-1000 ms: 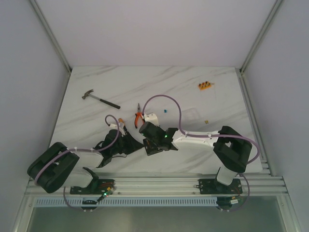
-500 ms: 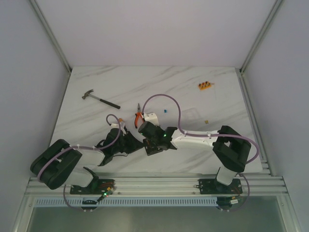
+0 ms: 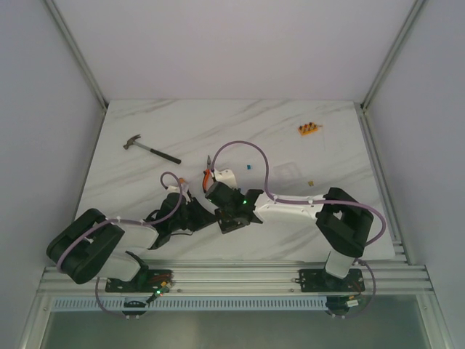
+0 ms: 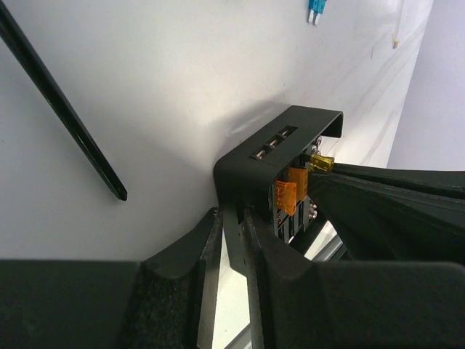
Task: Snap on the fuse box
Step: Install the fuse at the fuse box base.
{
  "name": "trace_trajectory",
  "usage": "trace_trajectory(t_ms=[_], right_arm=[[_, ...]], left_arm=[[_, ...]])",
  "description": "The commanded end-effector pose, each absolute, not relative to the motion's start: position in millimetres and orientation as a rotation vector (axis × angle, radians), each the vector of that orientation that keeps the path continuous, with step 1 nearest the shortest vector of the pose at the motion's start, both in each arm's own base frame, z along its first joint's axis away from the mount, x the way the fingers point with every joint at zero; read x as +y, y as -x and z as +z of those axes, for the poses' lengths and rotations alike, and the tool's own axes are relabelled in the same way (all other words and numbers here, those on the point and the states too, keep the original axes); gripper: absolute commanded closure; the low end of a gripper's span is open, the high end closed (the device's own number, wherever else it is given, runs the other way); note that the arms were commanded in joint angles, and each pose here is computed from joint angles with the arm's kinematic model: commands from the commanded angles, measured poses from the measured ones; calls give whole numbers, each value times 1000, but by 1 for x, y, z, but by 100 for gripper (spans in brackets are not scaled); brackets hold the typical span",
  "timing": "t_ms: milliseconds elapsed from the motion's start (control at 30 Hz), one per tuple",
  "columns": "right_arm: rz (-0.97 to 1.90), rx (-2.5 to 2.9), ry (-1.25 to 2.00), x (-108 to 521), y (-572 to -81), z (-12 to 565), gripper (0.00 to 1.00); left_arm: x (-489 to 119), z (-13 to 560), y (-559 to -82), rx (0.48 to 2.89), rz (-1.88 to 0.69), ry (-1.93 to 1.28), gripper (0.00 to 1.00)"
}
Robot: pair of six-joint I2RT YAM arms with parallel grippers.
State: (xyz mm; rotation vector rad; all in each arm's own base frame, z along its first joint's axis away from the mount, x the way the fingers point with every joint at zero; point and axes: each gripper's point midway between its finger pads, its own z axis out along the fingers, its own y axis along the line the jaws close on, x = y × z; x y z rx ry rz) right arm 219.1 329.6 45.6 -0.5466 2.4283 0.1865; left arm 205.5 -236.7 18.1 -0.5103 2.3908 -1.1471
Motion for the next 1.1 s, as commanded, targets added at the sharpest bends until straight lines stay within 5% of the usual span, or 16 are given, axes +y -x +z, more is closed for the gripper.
trace_trajectory(t_ms=[0, 1067], right_arm=[[165, 2470, 553, 330, -213, 37, 100], [145, 2452, 668, 317, -213, 46, 100]], left_arm=[[-236, 11, -200, 2435, -1125, 532, 72], [-230, -4, -196, 2493, -1061, 570, 78]])
